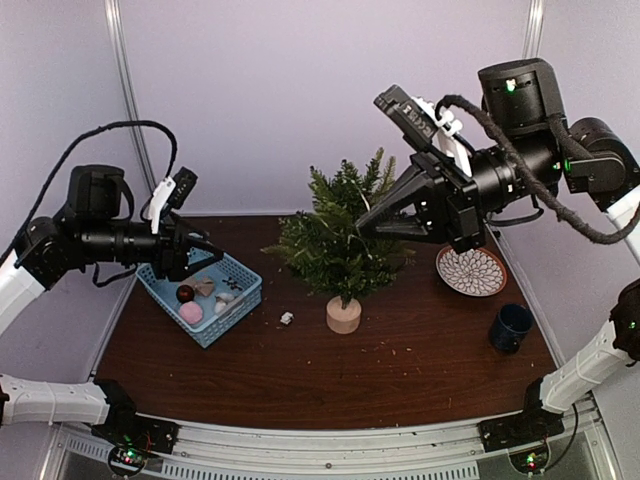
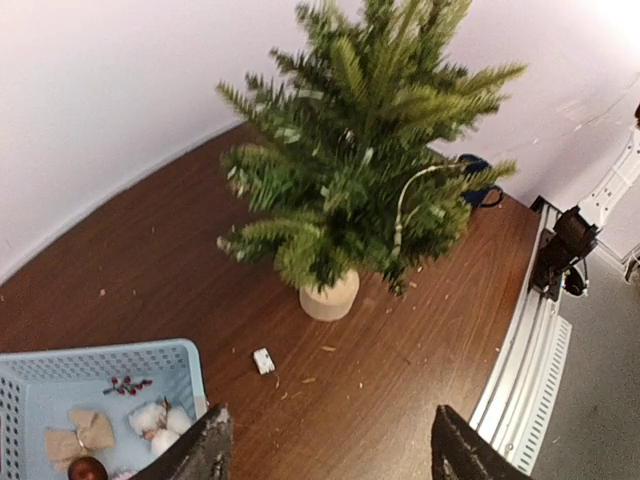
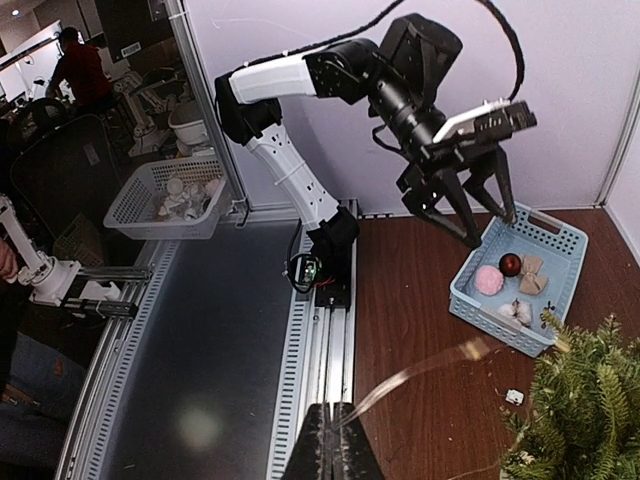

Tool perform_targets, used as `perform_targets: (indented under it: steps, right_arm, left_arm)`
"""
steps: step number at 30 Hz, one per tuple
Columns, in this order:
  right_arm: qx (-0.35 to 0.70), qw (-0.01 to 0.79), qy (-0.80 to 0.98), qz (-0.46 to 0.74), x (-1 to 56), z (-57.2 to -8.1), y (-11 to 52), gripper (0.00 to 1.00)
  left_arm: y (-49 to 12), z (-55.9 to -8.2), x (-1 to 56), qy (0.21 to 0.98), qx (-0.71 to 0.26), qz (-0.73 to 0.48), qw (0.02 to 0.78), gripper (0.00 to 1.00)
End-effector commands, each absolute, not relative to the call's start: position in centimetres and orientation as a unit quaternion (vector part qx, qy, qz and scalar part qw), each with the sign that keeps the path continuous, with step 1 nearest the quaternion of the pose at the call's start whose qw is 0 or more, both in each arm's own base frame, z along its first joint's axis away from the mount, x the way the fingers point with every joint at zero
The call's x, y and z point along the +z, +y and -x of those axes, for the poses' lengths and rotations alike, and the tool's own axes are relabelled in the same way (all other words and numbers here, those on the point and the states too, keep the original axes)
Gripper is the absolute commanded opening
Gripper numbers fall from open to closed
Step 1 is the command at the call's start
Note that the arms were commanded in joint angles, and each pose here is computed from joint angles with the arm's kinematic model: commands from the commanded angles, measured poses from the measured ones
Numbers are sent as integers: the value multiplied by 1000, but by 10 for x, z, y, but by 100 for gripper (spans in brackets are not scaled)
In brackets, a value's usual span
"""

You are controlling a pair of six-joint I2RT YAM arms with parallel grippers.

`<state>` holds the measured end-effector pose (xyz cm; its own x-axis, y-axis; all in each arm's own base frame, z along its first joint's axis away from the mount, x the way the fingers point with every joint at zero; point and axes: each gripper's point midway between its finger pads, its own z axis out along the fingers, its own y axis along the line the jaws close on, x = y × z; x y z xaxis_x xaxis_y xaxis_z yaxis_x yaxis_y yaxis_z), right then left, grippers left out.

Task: Decorate the small christmas tree

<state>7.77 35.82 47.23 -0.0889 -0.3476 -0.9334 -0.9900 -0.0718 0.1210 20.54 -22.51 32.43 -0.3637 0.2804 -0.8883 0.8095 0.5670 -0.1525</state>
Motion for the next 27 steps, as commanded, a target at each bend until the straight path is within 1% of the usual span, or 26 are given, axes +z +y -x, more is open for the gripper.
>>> perform_targets:
  steps: [1, 6, 9, 12, 16, 21, 24, 27]
  right_arm:
    - [448, 329, 585, 591, 456, -74, 362, 0]
    - [450, 317, 582, 598, 454, -70, 363, 0]
    - [450, 306, 588, 599, 449, -70, 364, 0]
    - [452, 291, 597, 596, 442, -71, 366, 0]
    - [457, 255, 610, 595, 430, -66, 366, 0]
    - [478, 225, 616, 585, 422, -56, 361, 0]
    - [490, 224, 616, 575, 421, -54, 358, 0]
    - [495, 220, 613, 575, 422, -51, 355, 0]
  left_arm:
    - [-242, -196, 373, 723, -326, -397, 463, 69]
    - [-281, -178, 417, 663, -345, -461, 478, 67]
    - [-307, -166, 432, 624, -326, -513, 491, 66]
    - [-335, -148, 440, 584, -294, -571, 497, 67]
    - [-360, -132, 450, 545, -269, -609, 509, 69]
    - [-388, -104, 440, 499, -245, -661, 504, 70]
    - [-401, -90, 430, 478, -238, -688, 491, 65]
    - [-407, -82, 426, 463, -231, -702, 490, 53]
